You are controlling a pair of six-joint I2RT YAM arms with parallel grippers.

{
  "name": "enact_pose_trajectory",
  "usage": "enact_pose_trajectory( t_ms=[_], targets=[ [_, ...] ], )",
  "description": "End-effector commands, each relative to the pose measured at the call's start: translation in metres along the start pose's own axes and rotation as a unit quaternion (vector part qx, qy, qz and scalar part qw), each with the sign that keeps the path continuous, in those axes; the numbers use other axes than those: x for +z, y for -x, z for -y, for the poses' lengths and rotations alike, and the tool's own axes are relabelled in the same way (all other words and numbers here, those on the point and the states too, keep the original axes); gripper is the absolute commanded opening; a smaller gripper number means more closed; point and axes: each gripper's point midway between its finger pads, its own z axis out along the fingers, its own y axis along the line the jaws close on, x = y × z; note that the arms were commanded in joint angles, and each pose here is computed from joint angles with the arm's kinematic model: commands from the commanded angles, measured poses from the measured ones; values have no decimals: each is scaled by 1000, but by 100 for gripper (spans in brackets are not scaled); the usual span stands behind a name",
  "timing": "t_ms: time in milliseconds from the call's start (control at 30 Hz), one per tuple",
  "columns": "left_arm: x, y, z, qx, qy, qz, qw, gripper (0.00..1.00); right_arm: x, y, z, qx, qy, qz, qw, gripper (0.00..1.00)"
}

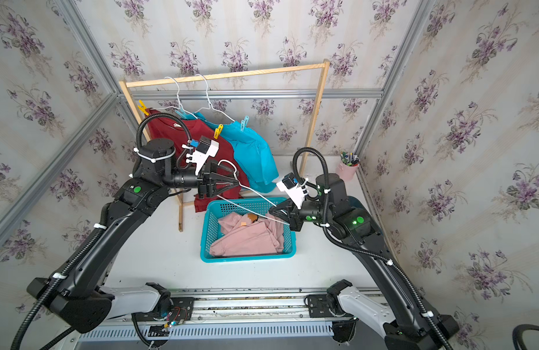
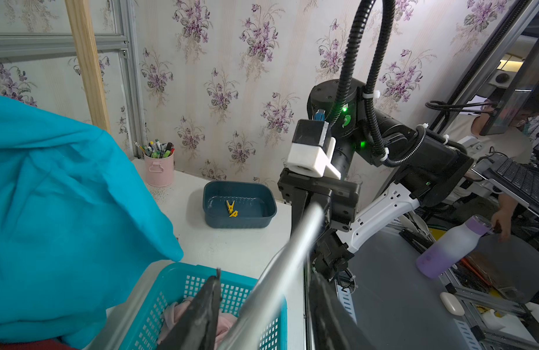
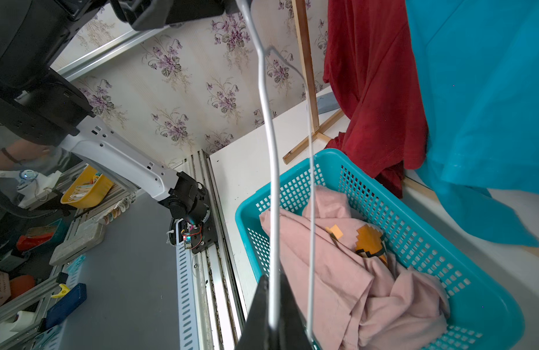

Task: Remove the clothespins securing t-shirts to the hanger
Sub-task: Place the hanger on the clothes rail.

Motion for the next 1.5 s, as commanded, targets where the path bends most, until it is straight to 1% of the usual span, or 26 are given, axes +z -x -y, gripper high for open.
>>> enact_pose_trajectory(
  t_ms=[0,33,267,367,500,600,733,833,933,1067,1167,1300,1400,1467],
  targets=[
    [-1,6,4,7,-6,7,1000,54,-2,-3,-1,11,-6,6,1000,0],
    [-2,7,3,7,-3,8,1000,57,-4,-4,-2,13,-7,6,1000,0],
    [-14,24,18,39,9,27,999,64,-26,-12,-7,16,-51,4,999,0],
    [-20,33,25,54,17,37,998,66,-35,-12,-3,32,-84,7,996,0],
    [-26,36,27,67,34,44,996,69,-44,-27,2,59,-121,-15,991,0],
    [-27,34,24,67,46,43,996,69,-52,-42,4,83,-145,-31,986,0],
    [-25,31,19,61,53,41,996,69,-62,-58,12,120,-187,-47,974,0],
    [-24,29,15,57,56,38,996,69,-68,-65,17,136,-213,-49,966,0],
    [-23,27,13,56,61,36,996,69,-78,-67,25,148,-252,-47,955,0],
    [-22,24,9,53,65,34,996,69,-99,-58,38,154,-320,-23,935,0],
    [-21,23,7,50,67,32,996,69,-116,-42,49,157,-368,9,916,0],
    [-22,24,5,51,72,34,996,69,-120,-16,54,152,-382,44,911,0],
    [-23,27,4,54,80,36,995,69,-118,-2,67,142,-401,48,904,0],
    [-24,26,0,53,92,36,994,69,-112,12,77,132,-406,52,903,0]
  ],
)
